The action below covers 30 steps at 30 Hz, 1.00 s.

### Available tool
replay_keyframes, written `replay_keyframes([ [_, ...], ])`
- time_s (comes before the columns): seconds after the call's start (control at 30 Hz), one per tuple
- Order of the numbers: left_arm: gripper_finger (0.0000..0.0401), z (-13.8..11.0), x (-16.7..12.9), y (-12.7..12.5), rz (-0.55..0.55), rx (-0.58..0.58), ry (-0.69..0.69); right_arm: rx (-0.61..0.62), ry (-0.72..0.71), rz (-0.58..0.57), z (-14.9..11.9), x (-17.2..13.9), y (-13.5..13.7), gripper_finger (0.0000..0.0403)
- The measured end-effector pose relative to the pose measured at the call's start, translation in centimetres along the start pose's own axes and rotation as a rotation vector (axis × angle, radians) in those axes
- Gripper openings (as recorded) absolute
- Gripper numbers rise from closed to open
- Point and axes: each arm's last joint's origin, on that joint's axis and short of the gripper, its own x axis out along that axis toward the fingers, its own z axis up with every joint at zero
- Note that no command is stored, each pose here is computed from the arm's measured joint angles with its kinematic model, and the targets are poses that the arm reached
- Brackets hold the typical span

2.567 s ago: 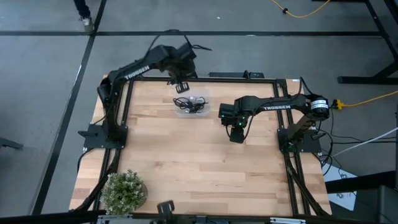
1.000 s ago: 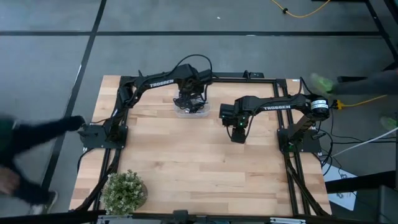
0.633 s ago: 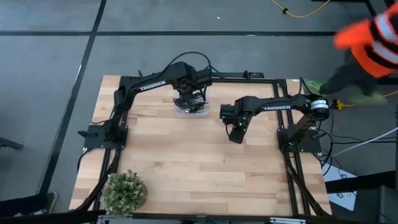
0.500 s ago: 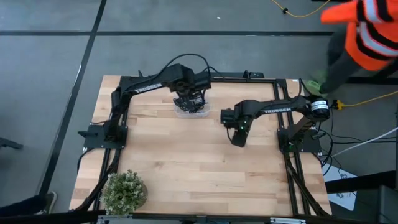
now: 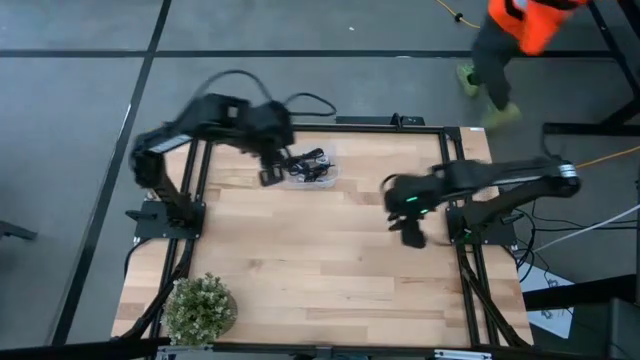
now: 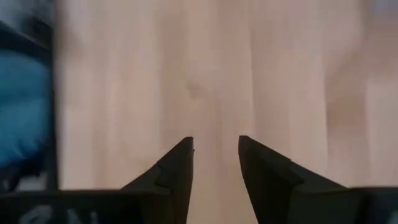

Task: Pick and place USB-C Cables
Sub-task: Return to Home Position

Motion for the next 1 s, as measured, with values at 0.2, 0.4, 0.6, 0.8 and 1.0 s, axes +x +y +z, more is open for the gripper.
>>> replay_keyframes([
  [0.2,0.0108,-4.2,-5.5,1.3,-0.011,-0.099,-0.118,-0.044,-0.442,0.026,-3.7,-8.7,0.7,0.0133],
  [0.4,0.0108,-9.9,-9.4,2.0,-0.007,-0.23,-0.233,-0.089,-0.785,0.105,-8.5,-13.0,0.6,0.0133],
  [0.6,0.0108,-14.9,-9.9,1.9,-0.078,-0.291,-0.449,-0.152,-0.956,0.232,-11.6,-11.3,-0.1,0.0133],
  [0.8,0.0108,-18.5,-7.1,1.2,-0.164,-0.309,-0.63,-0.105,-0.99,0.274,-13.4,-8.7,-1.0,0.0133],
  [1.0,0.0108,-22.6,-2.3,0.2,-0.226,-0.334,-0.748,-0.065,-1.054,0.325,-15.4,-6.5,-1.9,0.0133],
])
